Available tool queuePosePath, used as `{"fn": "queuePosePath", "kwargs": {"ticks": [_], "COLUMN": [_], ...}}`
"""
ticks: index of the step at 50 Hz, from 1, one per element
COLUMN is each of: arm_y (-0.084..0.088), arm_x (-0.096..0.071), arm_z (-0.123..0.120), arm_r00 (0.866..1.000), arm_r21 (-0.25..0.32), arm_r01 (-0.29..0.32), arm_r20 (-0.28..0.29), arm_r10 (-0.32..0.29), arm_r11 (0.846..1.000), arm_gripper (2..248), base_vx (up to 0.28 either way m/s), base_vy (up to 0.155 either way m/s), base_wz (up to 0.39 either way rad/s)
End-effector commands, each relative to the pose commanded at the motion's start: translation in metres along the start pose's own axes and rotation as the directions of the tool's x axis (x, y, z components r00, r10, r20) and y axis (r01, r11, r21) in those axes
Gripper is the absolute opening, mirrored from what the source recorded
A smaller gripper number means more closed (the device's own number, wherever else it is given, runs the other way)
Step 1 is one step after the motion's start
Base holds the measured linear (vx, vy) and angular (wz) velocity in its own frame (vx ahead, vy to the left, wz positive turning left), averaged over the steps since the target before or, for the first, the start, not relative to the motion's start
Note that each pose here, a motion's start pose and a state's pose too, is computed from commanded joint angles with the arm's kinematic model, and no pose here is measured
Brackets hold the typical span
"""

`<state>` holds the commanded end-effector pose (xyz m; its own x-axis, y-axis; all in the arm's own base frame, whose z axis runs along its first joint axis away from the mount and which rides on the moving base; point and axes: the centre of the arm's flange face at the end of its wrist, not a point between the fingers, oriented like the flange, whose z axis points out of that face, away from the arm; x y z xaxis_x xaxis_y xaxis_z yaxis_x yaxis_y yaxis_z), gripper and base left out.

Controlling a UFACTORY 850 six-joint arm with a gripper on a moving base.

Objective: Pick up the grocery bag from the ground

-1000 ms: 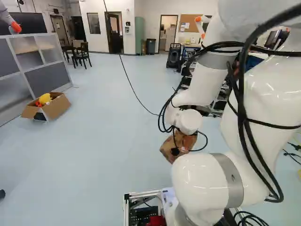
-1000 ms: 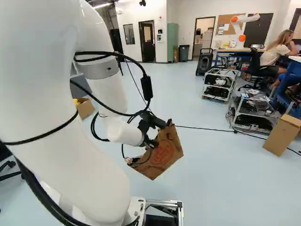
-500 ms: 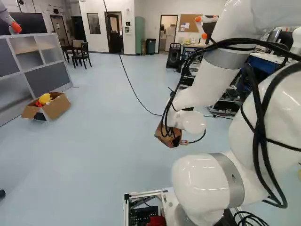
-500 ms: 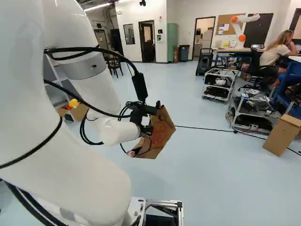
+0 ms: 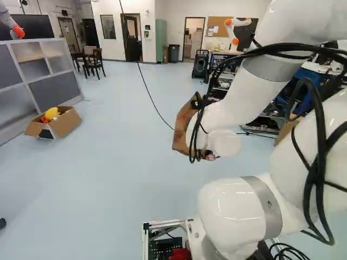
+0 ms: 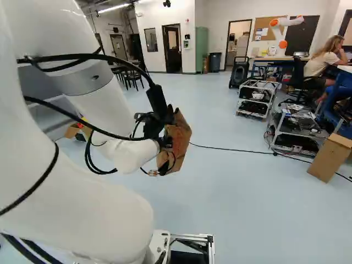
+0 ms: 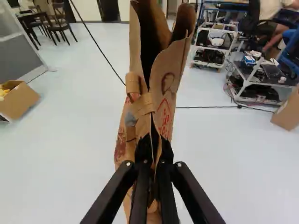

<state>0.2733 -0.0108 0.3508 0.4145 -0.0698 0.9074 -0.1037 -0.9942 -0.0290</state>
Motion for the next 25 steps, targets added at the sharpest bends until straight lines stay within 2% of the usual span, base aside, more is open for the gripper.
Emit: {"fn": "queuePosePath", "kwargs": {"ticks": [25], "arm_y": [-0.0092], "arm_x": [0.0099], "arm_z": [-0.0083], "arm_r00": [0.995], "arm_r21": [0.071], "arm_r01": [0.059], "arm_r20": [-0.087], "arm_r10": [-0.053], "arm_r11": [0.996], "arm_gripper": [22], "base_vx": [0.0], "base_vy": [0.0], "base_wz": [0.0]}}
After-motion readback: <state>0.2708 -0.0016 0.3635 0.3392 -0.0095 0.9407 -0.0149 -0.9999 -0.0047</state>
